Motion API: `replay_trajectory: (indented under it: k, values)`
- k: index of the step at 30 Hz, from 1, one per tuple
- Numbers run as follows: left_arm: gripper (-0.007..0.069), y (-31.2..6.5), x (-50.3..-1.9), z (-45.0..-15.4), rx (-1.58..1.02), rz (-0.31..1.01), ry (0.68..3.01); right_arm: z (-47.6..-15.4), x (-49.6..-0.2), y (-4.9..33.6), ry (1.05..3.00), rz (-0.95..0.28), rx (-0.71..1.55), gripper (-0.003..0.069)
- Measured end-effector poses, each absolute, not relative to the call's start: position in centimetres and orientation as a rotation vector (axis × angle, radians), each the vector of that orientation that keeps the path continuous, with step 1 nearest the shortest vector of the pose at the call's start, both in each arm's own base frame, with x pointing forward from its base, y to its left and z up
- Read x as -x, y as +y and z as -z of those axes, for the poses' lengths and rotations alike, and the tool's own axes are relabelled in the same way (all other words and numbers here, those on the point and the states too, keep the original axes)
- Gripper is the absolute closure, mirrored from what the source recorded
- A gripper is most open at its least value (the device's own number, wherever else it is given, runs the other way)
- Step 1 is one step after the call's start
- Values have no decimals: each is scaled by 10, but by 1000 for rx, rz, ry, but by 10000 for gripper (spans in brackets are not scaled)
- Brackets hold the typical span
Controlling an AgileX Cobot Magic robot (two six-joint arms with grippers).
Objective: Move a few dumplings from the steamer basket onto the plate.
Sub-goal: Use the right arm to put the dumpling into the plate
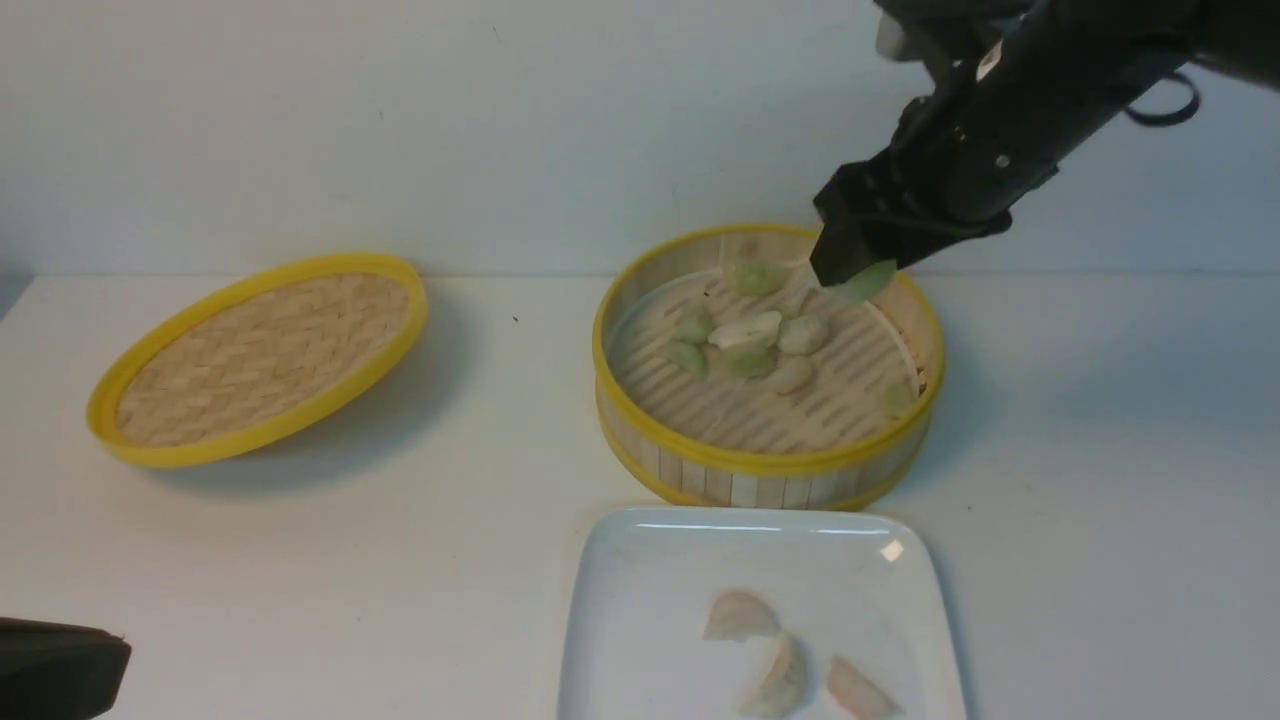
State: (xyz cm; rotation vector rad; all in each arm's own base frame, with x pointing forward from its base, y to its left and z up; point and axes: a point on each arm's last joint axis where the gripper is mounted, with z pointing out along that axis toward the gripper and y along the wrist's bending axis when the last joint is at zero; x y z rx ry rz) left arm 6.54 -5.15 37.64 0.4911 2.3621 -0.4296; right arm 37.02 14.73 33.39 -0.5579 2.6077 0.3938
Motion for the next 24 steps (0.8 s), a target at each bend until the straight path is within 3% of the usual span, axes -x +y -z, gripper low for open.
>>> replay_trajectory:
  k: [5,16,24]
  values:
    - [631,-51,-68,-378,-486,407,2336,-349,-341,146,2610,-434,578,246]
    - [631,-51,-70,-380,-480,397,2300,-216,-307,162,2771,-410,523,246]
    - [631,-51,-70,-380,-480,397,2300,-161,-313,183,2812,-368,563,246]
